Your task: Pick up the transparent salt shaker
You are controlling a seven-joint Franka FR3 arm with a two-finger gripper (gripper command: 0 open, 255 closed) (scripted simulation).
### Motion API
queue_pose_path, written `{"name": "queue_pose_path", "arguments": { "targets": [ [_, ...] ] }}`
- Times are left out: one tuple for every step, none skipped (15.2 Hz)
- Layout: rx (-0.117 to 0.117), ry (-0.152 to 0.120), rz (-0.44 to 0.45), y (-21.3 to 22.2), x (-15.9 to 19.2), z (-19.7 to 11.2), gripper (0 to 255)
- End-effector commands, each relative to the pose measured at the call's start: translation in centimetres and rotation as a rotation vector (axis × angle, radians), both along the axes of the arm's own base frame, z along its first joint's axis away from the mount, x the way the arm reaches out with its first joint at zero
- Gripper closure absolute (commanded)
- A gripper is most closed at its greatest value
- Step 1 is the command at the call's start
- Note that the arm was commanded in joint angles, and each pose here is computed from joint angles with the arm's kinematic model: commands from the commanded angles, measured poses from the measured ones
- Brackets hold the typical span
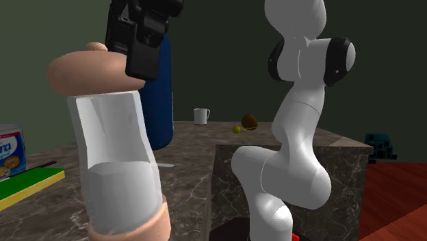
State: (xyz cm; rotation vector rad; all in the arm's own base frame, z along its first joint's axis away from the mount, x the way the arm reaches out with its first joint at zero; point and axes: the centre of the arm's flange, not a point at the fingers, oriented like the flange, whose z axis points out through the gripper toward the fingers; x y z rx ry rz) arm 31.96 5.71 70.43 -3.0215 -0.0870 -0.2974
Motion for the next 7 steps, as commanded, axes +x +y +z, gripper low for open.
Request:
{"name": "queue_pose_path", "arguments": {
  "targets": [
    [0.0, 0.0, 0.0, 0.0, -0.1, 1.1, 255],
    [0.0, 0.0, 0.0, 0.0, -0.1, 1.6, 255],
    [0.0, 0.0, 0.0, 0.0, -0.1, 2.1, 255],
    [0.0, 0.0, 0.0, 0.0, -0.1, 2.7, 255],
    [0.0, 0.0, 0.0, 0.0, -0.1, 3.2, 255],
    [0.0, 0.0, 0.0, 0.0, -0.1, 3.3, 255],
    [0.0, 0.0, 0.0, 0.0, -0.1, 3.3, 255]
  ]
}}
